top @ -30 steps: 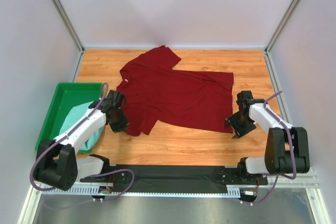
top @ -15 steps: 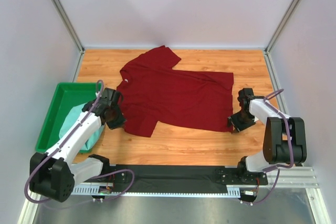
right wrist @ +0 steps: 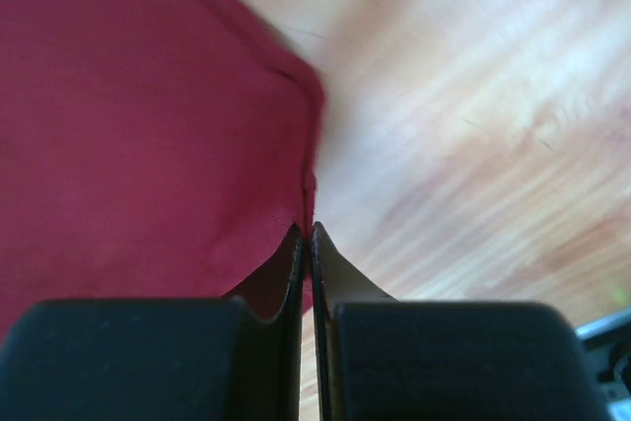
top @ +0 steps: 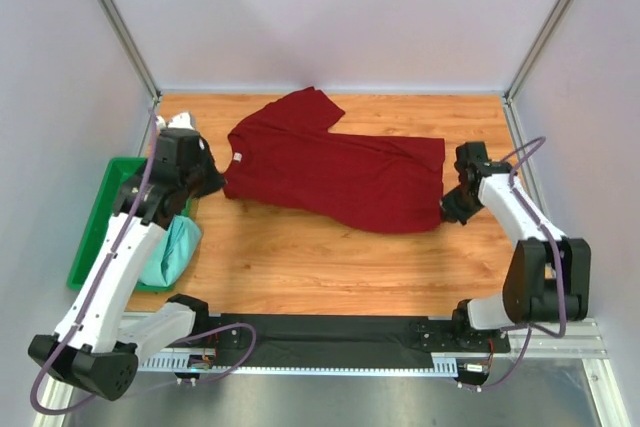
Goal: Fold and stack the t-shirts
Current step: Flatten the tshirt out
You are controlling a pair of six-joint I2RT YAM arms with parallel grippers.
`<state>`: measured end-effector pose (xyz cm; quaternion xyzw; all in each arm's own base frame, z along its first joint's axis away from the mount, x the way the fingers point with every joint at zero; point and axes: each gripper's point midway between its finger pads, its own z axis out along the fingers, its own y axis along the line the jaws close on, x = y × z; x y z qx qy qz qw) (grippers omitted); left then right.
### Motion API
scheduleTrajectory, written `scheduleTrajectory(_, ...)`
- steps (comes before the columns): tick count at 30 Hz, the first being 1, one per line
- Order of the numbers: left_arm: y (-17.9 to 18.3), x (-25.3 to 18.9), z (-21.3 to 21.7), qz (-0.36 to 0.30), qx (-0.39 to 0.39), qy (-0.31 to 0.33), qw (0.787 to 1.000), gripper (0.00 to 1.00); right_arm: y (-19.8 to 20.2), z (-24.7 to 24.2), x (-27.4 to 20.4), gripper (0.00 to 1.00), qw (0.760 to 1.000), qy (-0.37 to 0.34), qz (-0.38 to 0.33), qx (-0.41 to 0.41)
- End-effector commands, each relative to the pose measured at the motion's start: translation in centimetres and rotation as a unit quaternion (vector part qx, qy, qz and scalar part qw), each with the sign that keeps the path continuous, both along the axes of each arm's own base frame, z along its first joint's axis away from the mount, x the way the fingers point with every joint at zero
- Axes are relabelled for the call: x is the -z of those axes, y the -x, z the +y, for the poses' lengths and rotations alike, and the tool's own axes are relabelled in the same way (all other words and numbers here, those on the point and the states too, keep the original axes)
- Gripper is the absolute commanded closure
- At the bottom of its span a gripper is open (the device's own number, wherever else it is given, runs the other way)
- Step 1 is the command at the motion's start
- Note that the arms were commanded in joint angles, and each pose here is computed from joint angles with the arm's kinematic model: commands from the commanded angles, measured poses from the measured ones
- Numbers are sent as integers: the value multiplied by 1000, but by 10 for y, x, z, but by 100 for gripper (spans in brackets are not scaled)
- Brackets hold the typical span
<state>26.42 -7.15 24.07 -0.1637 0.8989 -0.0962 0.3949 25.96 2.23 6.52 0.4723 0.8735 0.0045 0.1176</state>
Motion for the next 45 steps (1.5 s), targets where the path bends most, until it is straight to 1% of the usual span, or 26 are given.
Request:
scheduleTrajectory(1, -31, -96, 9, -157, 27, -50, 986, 100, -35, -18, -90, 100, 987, 68, -135, -56)
scheduleTrajectory(3, -46, -137, 0, -219, 57, -55, 972, 100, -54, -20, -139, 100, 973, 82, -207, -68)
scheduleTrajectory(6, -44, -219, -15, -329, 112, -56, 936, 100, -64, -18, -209, 100, 945, 91, -303, -83)
scheduleTrajectory(8, -36, -252, -16, -370, 131, -67, 917, 100, -57, -18, -248, 100, 925, 99, -354, -94)
scheduleTrajectory(9, -23, -286, -16, -411, 136, -66, 899, 100, -54, -17, -266, 99, 915, 102, -377, -97)
scheduleTrajectory(12, 15, -339, -20, -489, 178, -77, 850, 100, -28, -14, -328, 100, 876, 107, -459, -106)
scheduleTrajectory(15, 82, -408, -15, -586, 202, -86, 780, 100, 10, -11, -379, 100, 838, 108, -524, -112)
scheduleTrajectory(17, 113, -430, -11, -623, 206, -88, 750, 100, 33, -8, -407, 100, 813, 107, -561, -118)
scheduleTrajectory(18, 142, -448, -5, -653, 206, -85, 724, 100, 52, -8, -418, 100, 801, 109, -577, -119)
scheduleTrajectory(20, 170, -464, -1, -681, 209, -75, 698, 100, 80, -6, -446, 100, 774, 111, -611, -121)
scheduleTrajectory(21, 191, -477, 4, -704, 206, -71, 676, 100, 92, -6, -451, 100, 769, 111, -617, -123)
scheduleTrajectory(23, 203, -488, 5, -719, 211, -58, 660, 100, 113, -4, -472, 100, 750, 110, -640, -125)
scheduleTrajectory(24, 215, -497, 10, -733, 207, -52, 646, 100, 115, -4, -473, 100, 751, 109, -639, -123)
scheduleTrajectory(25, 215, -501, 11, -737, 204, -53, 642, 100, 118, -4, -477, 100, 748, 109, -643, -123)
scheduleTrajectory(28, 186, -508, 7, -731, 198, -71, 649, 100, 107, -3, -482, 100, 747, 103, -646, -120)
scheduleTrajectory(29, 162, -504, -3, -715, 202, -79, 664, 100, 100, -3, -485, 100, 743, 104, -650, -118)
scheduleTrajectory(31, 125, -493, -12, -690, 199, -106, 687, 100, 70, -3, -463, 100, 765, 102, -625, -120)
scheduleTrajectory(33, 66, -466, -34, -645, 210, -133, 723, 100, 36, -6, -436, 100, 785, 105, -600, -114)
scheduleTrajectory(35, 24, -450, -46, -631, 204, -160, 731, 100, 3, -7, -410, 100, 802, 105, -577, -111)
scheduleTrajectory(36, -14, -417, -56, -595, 209, -178, 755, 100, -15, -7, -408, 100, 798, 106, -584, -108)
scheduleTrajectory(37, -32, -405, -61, -583, 212, -194, 760, 100, -33, -10, -384, 100, 814, 111, -561, -103)
scheduleTrajectory(40, -111, -347, -77, -525, 227, -219, 790, 100, -88, -14, -337, 100, 837, 120, -524, -101)
scheduleTrajectory(41, -149, -312, -86, -499, 235, -225, 803, 100, -115, -13, -319, 100, 841, 122, -517, -104)
scheduleTrajectory(43, -191, -274, -88, -471, 245, -217, 819, 100, -140, -20, -286, 100, 858, 129, -488, -94)
scheduleTrajectory(44, -228, -234, -101, -446, 263, -206, 830, 100, -165, -24, -265, 100, 863, 134, -478, -91)
scheduleTrajectory(45, -248, -214, -104, -433, 267, -207, 836, 100, -180, -25, -247, 100, 868, 137, -468, -92)
